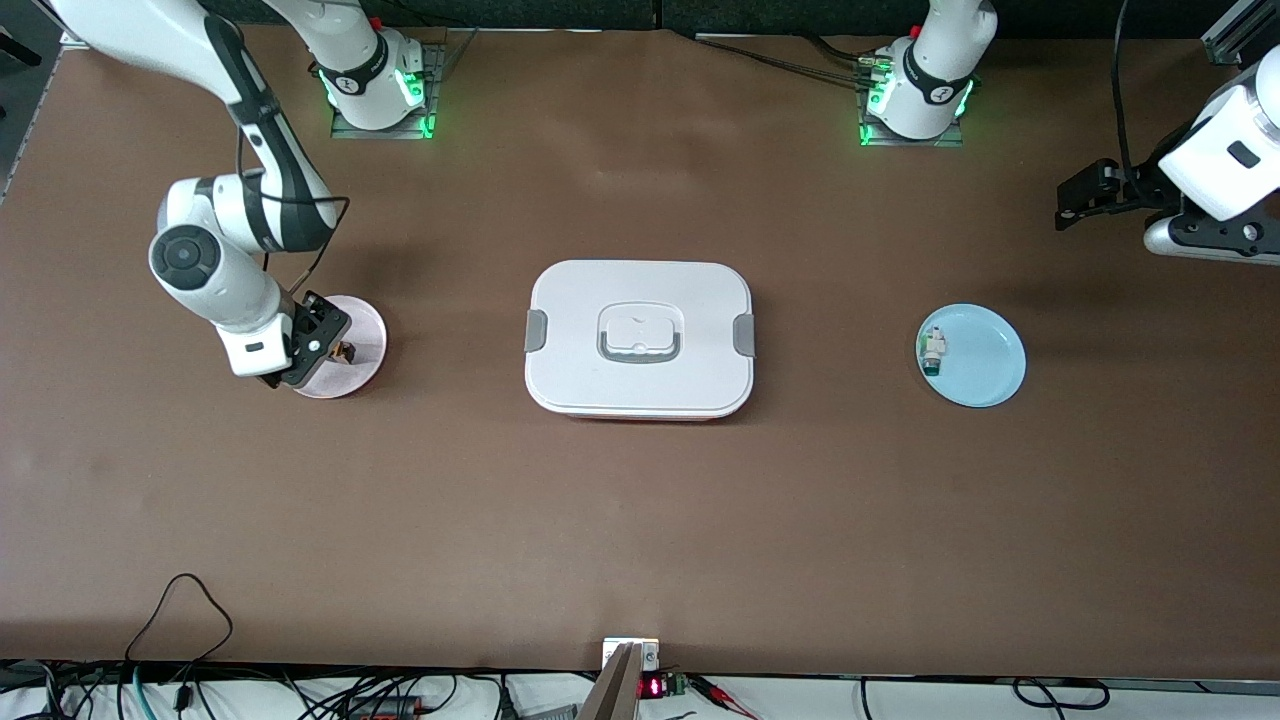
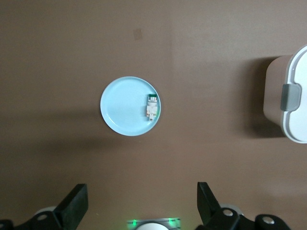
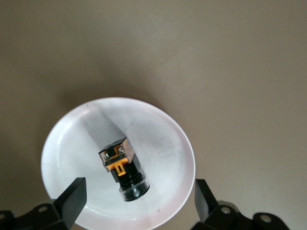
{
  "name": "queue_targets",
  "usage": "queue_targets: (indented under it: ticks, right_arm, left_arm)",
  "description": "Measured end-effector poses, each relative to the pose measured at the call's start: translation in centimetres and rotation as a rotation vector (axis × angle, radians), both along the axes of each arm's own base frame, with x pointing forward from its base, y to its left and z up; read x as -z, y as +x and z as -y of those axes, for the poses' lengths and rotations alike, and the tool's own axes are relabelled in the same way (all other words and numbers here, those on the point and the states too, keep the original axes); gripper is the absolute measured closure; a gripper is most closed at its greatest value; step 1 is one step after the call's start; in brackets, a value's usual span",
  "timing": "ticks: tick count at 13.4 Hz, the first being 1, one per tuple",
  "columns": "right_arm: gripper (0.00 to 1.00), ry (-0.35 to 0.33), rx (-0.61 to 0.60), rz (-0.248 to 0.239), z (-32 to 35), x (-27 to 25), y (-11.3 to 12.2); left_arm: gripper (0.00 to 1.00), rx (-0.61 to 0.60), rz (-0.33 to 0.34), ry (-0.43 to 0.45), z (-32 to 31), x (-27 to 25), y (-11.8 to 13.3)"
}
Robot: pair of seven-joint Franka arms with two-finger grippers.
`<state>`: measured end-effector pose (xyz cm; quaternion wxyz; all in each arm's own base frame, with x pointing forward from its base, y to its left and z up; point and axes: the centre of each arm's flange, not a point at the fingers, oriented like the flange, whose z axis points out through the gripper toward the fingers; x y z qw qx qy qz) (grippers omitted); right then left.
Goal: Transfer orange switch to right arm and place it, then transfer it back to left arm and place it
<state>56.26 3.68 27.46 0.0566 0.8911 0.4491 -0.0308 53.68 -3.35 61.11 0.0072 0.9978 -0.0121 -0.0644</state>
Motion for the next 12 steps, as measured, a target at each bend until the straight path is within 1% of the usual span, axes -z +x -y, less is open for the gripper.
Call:
queue_targets:
  ticks: [1, 2, 4, 5, 6, 9, 10, 12]
  right_arm:
    - [0.00, 0.011, 0.088, -0.004, -0.6, -2.0, 0.6]
    - [0.00, 0.044, 0.164, -0.017, -1.0, -3.9, 1.2]
    - [0.00, 0.137, 0.308, -0.049, -1.6, -7.7, 2.2]
    - [0.00, 0.165, 0.381, -0.058, -1.5, -9.6, 2.7]
    - [0.00, 0.176, 0.464, -0.065, -1.4, -11.5, 3.2]
    - [0.00, 0.156, 0.714, -0.093, -1.4, -16.6, 4.1]
    - [0.00, 0.146, 0.774, -0.104, -1.4, -18.5, 4.2]
    - [0.00, 0.126, 0.846, -0.126, -1.5, -22.6, 4.1]
  left_arm:
    - [0.00, -0.022, -0.008, -0.010, 0.2, 0.0, -0.1]
    - [0.00, -0.031, -0.012, -0.016, 0.4, 0.1, -0.1]
    - [0.00, -0.031, -0.016, -0.019, 0.6, 0.1, -0.2]
    - [0.00, -0.028, -0.017, -0.019, 0.9, 0.1, -0.2]
    - [0.00, -0.022, -0.018, -0.019, 1.3, 0.1, -0.3]
    - [0.00, -0.009, -0.018, -0.018, 2.5, 0.1, -0.4]
    - [0.00, -0.010, -0.020, -0.018, 2.5, 0.0, -0.4]
    - [0.00, -0.013, -0.026, -0.017, 2.3, 0.0, -0.3]
